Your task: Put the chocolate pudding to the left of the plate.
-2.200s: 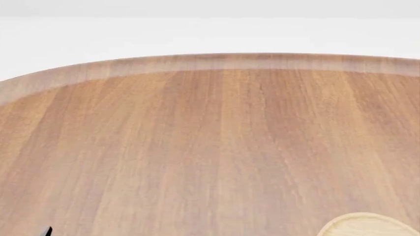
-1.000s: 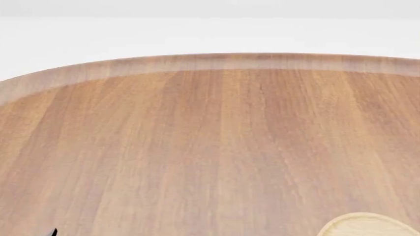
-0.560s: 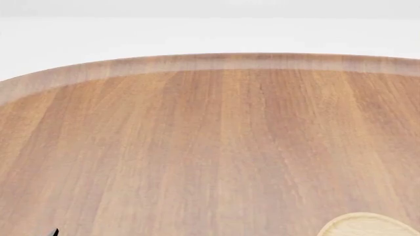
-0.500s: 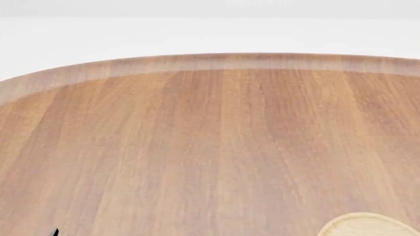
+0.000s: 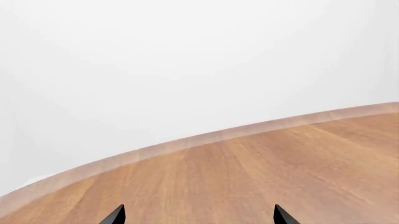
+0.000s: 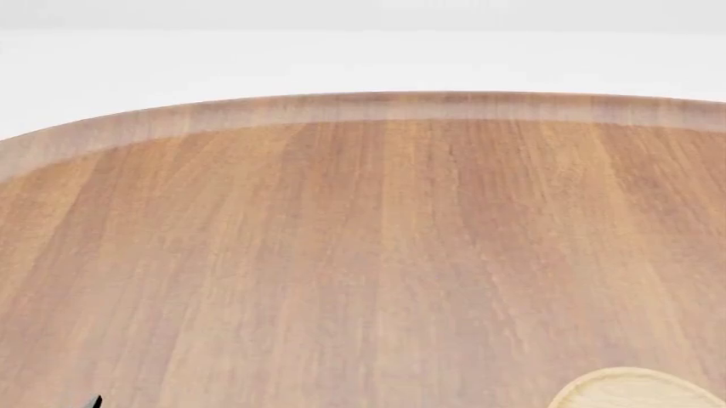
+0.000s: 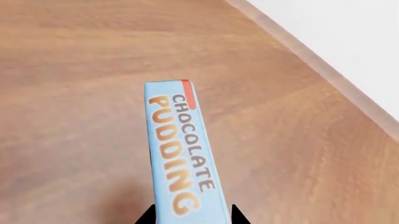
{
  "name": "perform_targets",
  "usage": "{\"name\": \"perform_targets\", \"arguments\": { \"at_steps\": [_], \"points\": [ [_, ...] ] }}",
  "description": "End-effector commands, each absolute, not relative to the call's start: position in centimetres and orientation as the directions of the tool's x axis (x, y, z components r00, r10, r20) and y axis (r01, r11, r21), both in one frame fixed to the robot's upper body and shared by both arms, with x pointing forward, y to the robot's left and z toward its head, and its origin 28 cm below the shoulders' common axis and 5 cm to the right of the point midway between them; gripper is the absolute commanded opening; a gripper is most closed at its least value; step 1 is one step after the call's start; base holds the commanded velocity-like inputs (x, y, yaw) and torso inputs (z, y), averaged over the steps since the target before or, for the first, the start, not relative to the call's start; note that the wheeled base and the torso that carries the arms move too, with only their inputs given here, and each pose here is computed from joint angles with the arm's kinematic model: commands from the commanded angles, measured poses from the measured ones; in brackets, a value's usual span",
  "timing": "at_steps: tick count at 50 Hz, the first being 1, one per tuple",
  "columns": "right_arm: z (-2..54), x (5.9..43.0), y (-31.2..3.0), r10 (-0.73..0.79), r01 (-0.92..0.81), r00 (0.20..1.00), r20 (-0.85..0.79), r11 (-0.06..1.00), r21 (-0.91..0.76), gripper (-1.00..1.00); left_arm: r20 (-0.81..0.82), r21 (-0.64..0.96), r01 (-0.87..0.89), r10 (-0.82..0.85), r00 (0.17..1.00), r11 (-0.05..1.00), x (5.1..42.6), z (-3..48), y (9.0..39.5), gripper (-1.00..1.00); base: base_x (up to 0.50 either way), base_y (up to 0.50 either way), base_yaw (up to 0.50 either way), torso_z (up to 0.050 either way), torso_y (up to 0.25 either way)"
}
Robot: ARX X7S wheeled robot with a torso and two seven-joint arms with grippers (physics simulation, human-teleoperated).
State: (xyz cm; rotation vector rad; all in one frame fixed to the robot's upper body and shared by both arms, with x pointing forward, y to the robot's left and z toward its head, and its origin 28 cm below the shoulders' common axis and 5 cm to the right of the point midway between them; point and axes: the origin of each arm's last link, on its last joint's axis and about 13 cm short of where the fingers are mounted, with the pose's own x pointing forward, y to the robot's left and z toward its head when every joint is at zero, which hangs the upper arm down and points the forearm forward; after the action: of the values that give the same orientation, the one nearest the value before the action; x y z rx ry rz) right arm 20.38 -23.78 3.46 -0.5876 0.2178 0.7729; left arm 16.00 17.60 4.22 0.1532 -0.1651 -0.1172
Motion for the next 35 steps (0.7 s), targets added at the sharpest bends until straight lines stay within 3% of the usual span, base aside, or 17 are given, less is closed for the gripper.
{"name": "perform_targets", "arguments": {
  "at_steps": [1,35],
  "points": [
    [3.3,21.2,-24.2,0.567,-0.691,0.723,-0.394,0.578,-0.434,-1.00,0.153,0.161,0.104,-0.129,0.980,0.981,16.0,4.2,17.6,1.00,0.00,0.00,0.00,0.000,0.000],
    [1.0,23.4,-24.1,0.557,-0.681,0.731,-0.393,0.627,-0.379,-1.00,0.152,0.162,0.106,-0.131,0.980,0.981,16.1,4.1,17.6,1.00,0.00,0.00,0.00,0.000,0.000]
  ]
}}
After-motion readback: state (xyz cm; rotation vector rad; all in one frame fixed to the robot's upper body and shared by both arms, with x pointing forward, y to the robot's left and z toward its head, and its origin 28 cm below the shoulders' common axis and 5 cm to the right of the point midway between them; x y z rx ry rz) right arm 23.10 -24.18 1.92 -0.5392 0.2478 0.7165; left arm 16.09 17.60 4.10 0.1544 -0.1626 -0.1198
